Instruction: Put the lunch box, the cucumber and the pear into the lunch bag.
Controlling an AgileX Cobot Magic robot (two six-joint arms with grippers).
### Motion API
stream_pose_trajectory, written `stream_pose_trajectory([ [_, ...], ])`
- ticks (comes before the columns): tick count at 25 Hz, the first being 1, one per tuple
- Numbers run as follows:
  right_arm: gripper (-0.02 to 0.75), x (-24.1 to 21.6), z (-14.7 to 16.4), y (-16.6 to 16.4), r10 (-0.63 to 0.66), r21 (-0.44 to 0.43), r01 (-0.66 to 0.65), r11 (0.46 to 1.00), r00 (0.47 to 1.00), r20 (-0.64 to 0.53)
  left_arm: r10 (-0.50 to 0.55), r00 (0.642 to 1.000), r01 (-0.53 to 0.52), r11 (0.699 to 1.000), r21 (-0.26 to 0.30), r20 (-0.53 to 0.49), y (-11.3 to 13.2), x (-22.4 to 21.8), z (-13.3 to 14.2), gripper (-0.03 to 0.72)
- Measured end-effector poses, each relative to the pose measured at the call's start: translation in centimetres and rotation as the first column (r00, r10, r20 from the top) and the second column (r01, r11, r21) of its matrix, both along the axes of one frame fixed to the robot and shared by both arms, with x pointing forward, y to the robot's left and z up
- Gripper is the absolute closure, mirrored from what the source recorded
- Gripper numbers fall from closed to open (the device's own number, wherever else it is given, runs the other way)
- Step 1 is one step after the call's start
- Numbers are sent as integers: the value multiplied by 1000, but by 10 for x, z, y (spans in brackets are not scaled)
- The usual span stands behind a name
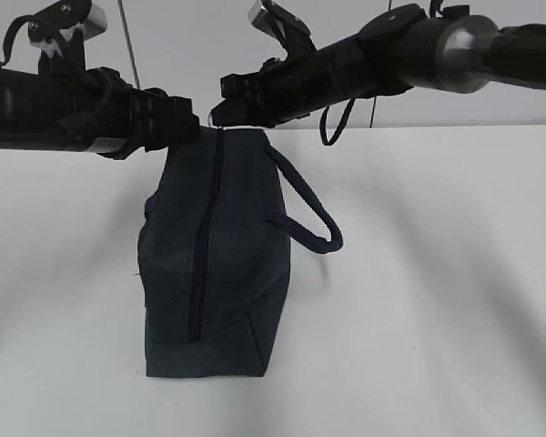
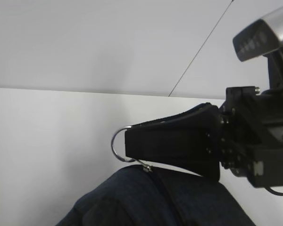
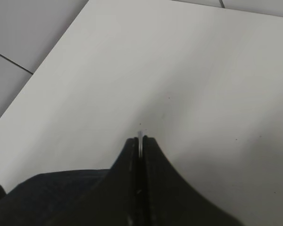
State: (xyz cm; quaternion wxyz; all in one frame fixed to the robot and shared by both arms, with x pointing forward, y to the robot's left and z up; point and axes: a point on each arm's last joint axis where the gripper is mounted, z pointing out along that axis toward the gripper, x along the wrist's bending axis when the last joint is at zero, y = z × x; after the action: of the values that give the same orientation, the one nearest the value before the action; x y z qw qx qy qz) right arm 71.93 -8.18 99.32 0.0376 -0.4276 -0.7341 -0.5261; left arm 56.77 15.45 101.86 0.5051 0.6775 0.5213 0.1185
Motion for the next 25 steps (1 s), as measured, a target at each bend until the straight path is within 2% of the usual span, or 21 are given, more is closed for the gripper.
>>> stream_pose_trajectory([
  [5, 732, 0, 0, 0, 0, 0, 0, 1000, 1000, 0, -37, 999, 35, 999, -34, -35, -5, 1, -8, 528],
  [9, 732, 0, 0, 0, -2, 0, 2, 1000, 1000, 1, -50, 998, 47, 998, -44, -49, -6, 0, -9, 657],
  [19, 732, 8, 0, -15, -56, 3, 56, 998, 998, -1, -84, 996, 84, 996, -18, -9, -5, -6, 1, 669],
  [25, 733, 12, -13, -26, -66, -18, 65, 998, 996, -60, -88, 996, 88, 996, -11, 21, -4, -9, 10, 670],
])
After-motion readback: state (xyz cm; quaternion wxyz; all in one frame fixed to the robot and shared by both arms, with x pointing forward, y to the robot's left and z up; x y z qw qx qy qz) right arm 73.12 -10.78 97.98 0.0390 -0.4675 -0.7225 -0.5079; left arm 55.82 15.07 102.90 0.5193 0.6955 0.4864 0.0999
